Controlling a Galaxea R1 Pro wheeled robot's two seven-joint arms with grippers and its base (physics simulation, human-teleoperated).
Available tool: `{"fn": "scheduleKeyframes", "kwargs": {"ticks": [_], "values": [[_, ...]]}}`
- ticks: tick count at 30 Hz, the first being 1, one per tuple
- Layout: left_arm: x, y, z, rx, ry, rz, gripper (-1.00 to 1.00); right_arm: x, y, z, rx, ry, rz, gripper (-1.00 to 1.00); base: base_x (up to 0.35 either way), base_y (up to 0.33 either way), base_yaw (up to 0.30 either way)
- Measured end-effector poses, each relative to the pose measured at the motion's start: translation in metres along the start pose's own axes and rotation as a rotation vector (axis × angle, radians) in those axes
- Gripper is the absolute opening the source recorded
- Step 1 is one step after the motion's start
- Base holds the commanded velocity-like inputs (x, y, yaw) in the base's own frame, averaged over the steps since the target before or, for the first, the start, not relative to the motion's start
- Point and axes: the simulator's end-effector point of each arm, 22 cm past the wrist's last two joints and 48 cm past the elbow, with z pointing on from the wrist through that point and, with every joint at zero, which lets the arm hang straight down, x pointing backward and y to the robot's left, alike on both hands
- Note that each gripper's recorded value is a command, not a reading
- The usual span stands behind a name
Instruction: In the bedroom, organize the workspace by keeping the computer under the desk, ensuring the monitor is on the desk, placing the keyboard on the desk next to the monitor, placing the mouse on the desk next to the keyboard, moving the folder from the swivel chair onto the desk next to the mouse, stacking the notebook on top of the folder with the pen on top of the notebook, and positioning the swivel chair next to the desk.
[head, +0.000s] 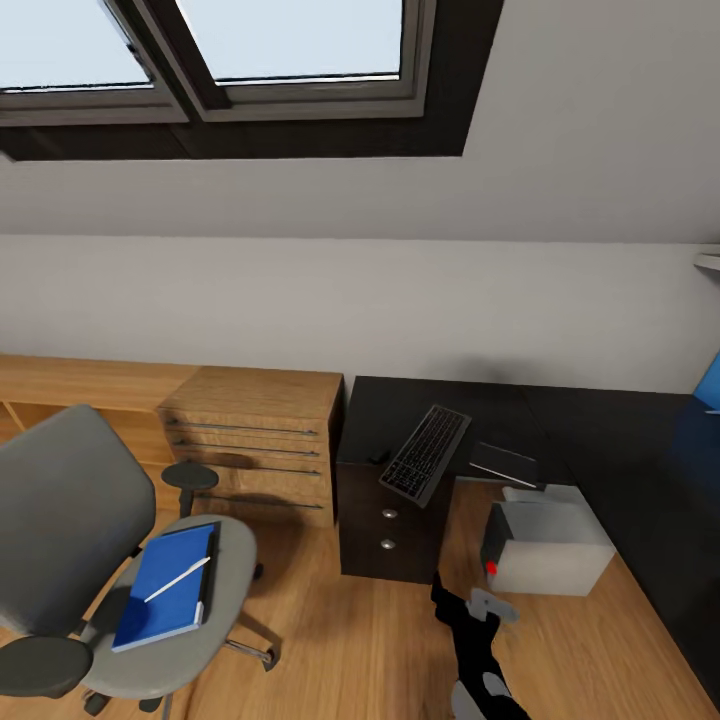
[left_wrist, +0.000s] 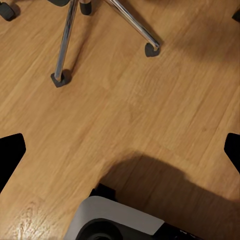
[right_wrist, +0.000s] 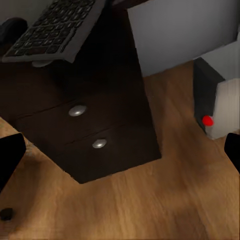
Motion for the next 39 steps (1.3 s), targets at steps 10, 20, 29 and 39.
{"fn": "scheduleKeyframes", "kwargs": {"ticks": [10, 20, 29, 39], "values": [[0.0, -0.001, 0.0, 0.001, 0.001, -0.001, 1.0, -0.048, 0.032, 0.016, -0.052, -0.009, 0.365, 1.0, 0.0, 0.0, 0.0], [0.0, -0.003, 0.0, 0.005, -0.001, 0.001, 1.0, -0.062, 0.046, 0.017, -0.155, -0.026, 0.384, 1.0, 0.0, 0.0, 0.0], [0.0, -0.003, 0.0, 0.005, -0.002, 0.001, 1.0, -0.062, 0.046, 0.017, -0.159, -0.025, 0.382, 1.0, 0.0, 0.0, 0.0], [0.002, -0.004, 0.01, 0.004, -0.004, -0.001, 1.0, -0.058, 0.044, 0.024, -0.168, -0.032, 0.381, 1.0, 0.0, 0.0, 0.0]]}}
